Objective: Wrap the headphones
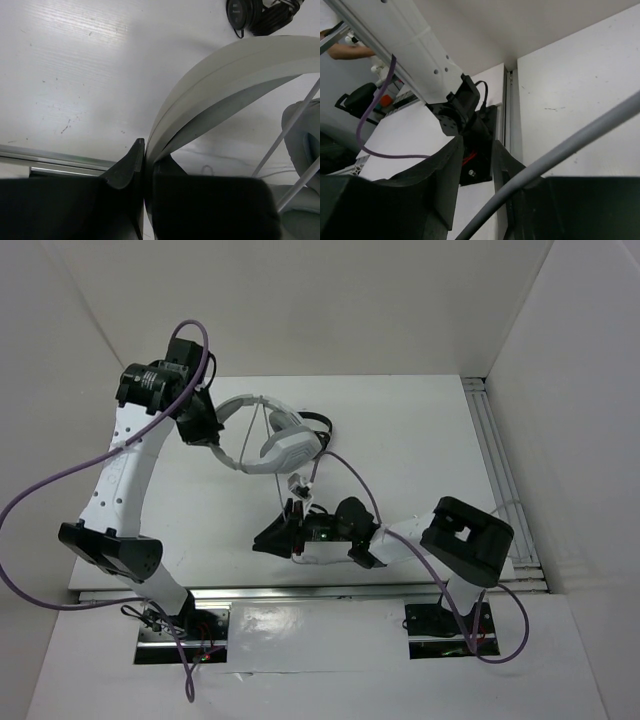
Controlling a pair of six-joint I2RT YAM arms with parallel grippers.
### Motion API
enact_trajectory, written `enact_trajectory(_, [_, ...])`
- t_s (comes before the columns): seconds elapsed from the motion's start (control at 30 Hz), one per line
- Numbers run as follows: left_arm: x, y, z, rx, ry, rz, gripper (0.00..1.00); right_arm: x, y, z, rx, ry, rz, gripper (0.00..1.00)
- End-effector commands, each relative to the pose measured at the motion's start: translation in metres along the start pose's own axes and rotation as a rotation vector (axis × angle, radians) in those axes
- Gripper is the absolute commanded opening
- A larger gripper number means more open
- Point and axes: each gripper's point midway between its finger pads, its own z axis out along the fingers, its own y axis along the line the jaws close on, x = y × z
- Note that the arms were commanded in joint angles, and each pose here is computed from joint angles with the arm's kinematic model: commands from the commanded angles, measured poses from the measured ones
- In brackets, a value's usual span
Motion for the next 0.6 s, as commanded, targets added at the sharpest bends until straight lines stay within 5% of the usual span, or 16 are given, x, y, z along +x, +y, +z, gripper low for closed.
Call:
enact_trajectory(0.0, [-0.101,-0.025,-0.012,0.160,-0.370,-0.342,0.00,0.030,0.048,0.015,-0.150,0.093,-0.027,0.42])
enact_trajectory(0.1, [-0.096,-0.030,-0.005,0.176,-0.339,-0.371,0.00,0.045,0.060,0.034,-0.193,0.115,-0.017,0.52])
enact_trajectory(0.37, [-0.097,-0.010,0.000,0.118,-0.369,-0.417,0.00,0.072,0.085,0.068,-0.268,0.166,-0.009,0.54])
enact_trajectory(0.43, [-0.093,-0.006,0.007,0.093,-0.358,-0.401,0.00,0.069,0.084,0.070,-0.251,0.167,-0.022,0.44])
enact_trajectory(0.5, [-0.089,0.002,0.015,0.061,-0.354,-0.383,0.00,0.063,0.091,0.070,-0.255,0.162,-0.034,0.18])
enact_trajectory(0.57, [-0.092,0.015,0.020,0.037,-0.360,-0.387,0.00,0.062,0.085,0.071,-0.215,0.187,-0.069,0.06])
